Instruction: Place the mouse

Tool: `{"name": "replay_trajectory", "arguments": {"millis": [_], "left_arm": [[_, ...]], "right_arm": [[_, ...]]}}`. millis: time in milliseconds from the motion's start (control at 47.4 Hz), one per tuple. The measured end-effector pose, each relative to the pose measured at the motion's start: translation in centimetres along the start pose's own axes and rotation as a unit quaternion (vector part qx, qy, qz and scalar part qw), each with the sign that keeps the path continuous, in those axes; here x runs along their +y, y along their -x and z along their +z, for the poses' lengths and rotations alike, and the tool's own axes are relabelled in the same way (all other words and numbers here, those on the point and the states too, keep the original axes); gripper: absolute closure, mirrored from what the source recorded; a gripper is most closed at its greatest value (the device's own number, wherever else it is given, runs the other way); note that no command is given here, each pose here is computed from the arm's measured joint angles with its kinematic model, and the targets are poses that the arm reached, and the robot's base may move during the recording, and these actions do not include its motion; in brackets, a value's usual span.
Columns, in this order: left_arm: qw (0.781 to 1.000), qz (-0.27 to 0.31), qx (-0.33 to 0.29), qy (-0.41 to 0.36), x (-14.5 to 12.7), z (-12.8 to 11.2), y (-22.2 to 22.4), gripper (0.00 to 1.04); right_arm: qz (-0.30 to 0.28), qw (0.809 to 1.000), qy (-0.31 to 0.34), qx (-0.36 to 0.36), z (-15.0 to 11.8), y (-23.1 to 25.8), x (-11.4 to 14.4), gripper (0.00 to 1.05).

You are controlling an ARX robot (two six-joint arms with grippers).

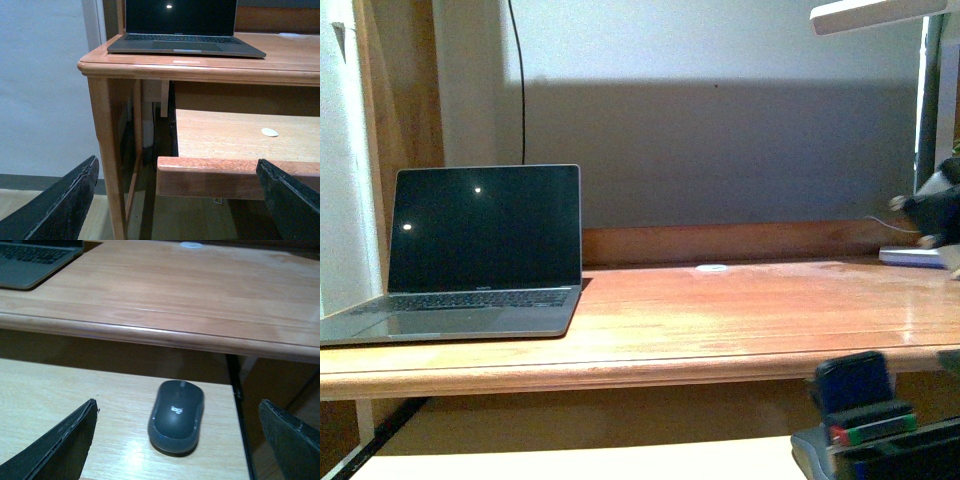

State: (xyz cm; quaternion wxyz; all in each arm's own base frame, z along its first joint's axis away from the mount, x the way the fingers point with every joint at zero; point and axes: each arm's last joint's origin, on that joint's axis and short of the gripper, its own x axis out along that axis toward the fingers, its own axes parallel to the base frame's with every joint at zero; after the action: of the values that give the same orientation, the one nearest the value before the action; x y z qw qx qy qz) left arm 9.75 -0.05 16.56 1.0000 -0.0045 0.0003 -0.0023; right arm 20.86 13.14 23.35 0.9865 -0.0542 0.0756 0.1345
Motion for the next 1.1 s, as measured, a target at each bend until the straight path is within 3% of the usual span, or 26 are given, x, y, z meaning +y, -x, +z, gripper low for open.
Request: {"name": "replay_trajectory", "arguments": {"millis": [401, 1014, 1035, 1098], "left_arm": [[1.000, 0.000, 0.000, 0.000, 0.0, 0.0, 0.0, 0.08], [1.000, 0.000, 0.000, 0.000, 0.0, 0.0, 0.0, 0.08], [1.000, 0.000, 0.000, 0.000, 0.0, 0.0, 0.0, 0.08], [1.000, 0.000, 0.000, 0.000, 0.0, 0.0, 0.0, 0.08]], "right_arm": [[0.021, 0.996, 0.060, 0.061, -1.4, -4.5, 2.0, 0.07], [-0.035, 0.985, 0.063, 0.160, -1.7, -9.0, 1.9, 0.07], [-0.061, 0.979, 0.064, 0.181, -2.3, -10.3, 1.6, 0.07], [-0.067, 0.979, 0.061, 0.185, -2.5, -10.5, 1.4, 0.07]]}}
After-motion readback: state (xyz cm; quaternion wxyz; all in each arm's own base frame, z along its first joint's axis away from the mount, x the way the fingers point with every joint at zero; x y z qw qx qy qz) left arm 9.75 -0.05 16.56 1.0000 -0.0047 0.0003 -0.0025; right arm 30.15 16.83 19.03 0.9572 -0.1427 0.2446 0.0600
